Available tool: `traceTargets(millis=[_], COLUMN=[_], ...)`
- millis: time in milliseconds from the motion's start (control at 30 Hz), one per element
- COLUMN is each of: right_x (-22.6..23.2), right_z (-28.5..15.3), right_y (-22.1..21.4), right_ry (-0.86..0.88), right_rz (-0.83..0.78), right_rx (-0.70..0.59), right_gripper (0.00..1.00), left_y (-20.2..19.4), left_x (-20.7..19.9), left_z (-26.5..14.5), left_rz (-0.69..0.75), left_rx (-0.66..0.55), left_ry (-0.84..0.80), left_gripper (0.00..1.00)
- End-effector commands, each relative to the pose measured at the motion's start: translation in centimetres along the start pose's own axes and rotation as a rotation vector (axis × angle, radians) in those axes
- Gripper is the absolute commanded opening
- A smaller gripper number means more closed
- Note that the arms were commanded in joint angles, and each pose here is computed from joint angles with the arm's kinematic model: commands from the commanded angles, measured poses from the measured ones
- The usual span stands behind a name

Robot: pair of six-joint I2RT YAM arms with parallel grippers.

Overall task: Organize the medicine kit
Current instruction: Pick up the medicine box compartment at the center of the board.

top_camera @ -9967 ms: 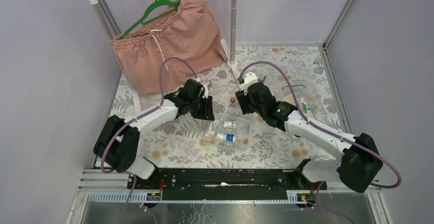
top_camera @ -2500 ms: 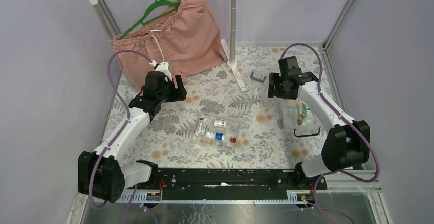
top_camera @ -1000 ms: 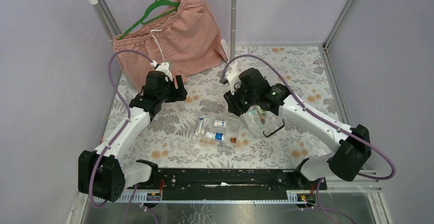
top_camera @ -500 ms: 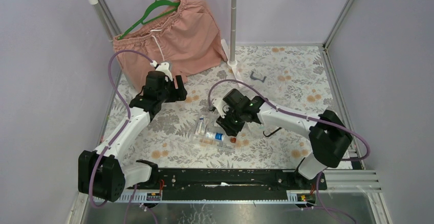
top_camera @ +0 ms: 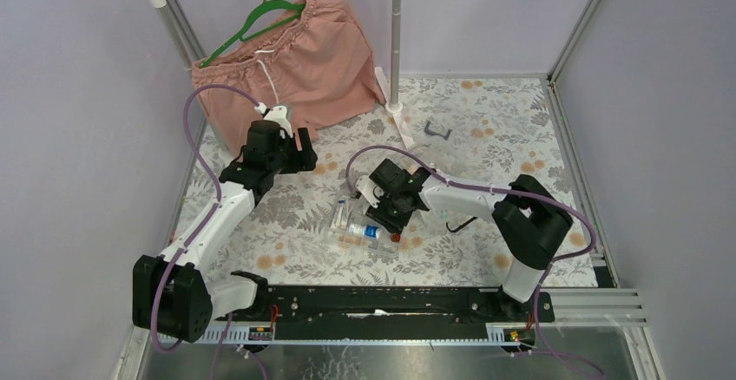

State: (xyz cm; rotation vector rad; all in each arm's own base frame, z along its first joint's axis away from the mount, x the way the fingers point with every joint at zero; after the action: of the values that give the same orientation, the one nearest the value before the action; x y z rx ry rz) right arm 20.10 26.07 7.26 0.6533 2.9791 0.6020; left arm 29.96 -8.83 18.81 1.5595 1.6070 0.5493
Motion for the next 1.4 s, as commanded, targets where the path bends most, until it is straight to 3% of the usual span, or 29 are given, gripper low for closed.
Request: traceTargets(millis=[0,300,600,1133,1233,1367], right_x=[-0.4,0.2,0.2,1.5,1.4,1.3], right_z=[0.5,1.7,0.1,-7.2,-8.7,-10.6], right_y=[0.9,1.5,2.2,6.7,7.6,8.0], right_ry=[-0.017,0.021,-0.010,0.036,0.020,-0.006], right_rz=[-0.030,0.008,0.033,0.092,0.134,0.189], right_rx=[-0.010,-0.057,-0.147,-0.363,-0.348,-0.277], right_gripper=[0.42,0.28,0.01,0.00,0.00,0.00], left_y=[1.1,1.1,1.0,1.3,2.0,3.3], left_x=[0.2,0.2,0.1,0.5,1.5,2.9], left_z=[-0.2,-0.2,-0.1,-0.3,-1.0,-3.5], left_rz=[-0.002,-0.003,-0.003,-0.003,-0.033,-0.089], left_rx=[-0.056,-0.056,-0.051,-0.069,-0.115,-0.262], left_ry=[0.008,0.005,0.001,0.036,0.121,0.235], left_gripper=[0.81,0.81,0.81,0.81,0.82,0.88])
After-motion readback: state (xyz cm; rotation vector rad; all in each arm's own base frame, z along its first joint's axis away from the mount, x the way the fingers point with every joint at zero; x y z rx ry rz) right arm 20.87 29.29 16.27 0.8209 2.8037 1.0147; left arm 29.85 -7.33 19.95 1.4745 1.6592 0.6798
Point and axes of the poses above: each gripper's point midway between its finger pads, its own z axis out along the fingers, its own x axis along the line the jaws close on, y = z × x, the point moved 5 cm from there along -z, back along the fingers, and after that the axes turned 1 degree about z, right-handed, at the moved point
